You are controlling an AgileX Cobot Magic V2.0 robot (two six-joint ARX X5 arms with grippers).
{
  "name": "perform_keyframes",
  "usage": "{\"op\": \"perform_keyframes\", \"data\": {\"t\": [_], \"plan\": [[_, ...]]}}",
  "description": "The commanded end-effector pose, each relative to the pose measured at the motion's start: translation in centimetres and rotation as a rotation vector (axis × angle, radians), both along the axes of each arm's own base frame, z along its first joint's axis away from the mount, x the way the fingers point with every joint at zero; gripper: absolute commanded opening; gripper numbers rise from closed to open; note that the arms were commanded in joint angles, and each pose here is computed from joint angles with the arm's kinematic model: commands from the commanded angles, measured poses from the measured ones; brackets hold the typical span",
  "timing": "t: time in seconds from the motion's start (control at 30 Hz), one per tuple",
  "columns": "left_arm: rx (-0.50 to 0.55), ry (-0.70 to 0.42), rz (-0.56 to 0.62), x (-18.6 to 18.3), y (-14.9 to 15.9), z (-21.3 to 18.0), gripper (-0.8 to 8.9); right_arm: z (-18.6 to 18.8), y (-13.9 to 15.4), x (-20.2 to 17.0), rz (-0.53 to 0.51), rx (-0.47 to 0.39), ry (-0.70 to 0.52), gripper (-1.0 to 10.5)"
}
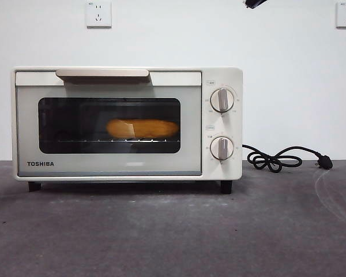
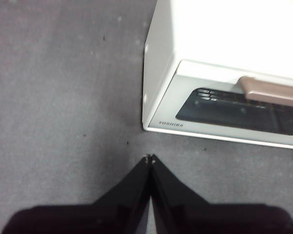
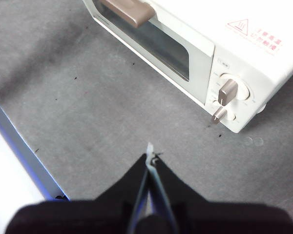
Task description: Take the corn from the table,put the corn in the oven
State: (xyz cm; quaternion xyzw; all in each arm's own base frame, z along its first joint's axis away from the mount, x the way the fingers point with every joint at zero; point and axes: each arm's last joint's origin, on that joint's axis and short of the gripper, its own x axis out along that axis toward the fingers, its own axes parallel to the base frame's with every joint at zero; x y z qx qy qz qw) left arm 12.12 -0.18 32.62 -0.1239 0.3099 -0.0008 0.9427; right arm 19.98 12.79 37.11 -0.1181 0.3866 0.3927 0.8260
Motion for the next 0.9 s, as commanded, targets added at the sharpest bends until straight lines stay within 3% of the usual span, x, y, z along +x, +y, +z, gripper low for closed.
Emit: {"op": "perform_keyframes", "data": {"t": [0.03,0.23,0.43,0.53,0.63,0.73,0.83,0.9], "plan": [[-0.009,0.048,0.001,1.1,0.0,-0.7,-0.04,0.0,0.1,0.1,0.0,-0.001,-0.009,0.0],[-0.005,0.086,-0.008,1.9,-0.2,-1.1,-0.04,0.0,0.1,0.1,0.0,0.0,-0.008,0.0],[-0.009,-0.055,-0.035,-1.2,-0.5,0.4,-0.04,0.0,0.1,0.1,0.0,0.0,-0.008,0.0],[-0.012,-0.228,-0.033,-4.3,-0.3,1.7,-0.04,0.0,0.1,0.1,0.0,-0.001,-0.009,0.0],[-0.022,-0.608,-0.039,-6.1,-0.3,4.0,-0.04,0.0,0.1,0.1,0.0,-0.001,-0.009,0.0],[0.037,-0.902,-0.082,-6.9,-0.4,4.6,-0.04,0.0,0.1,0.1,0.0,-0.001,-0.009,0.0],[0.116,-1.054,-0.168,-6.8,-0.6,3.1,-0.04,0.0,0.1,0.1,0.0,-0.001,-0.009,0.0],[0.173,-1.064,-0.199,-6.4,-0.7,1.1,-0.04,0.0,0.1,0.1,0.0,-0.001,-0.009,0.0]]}}
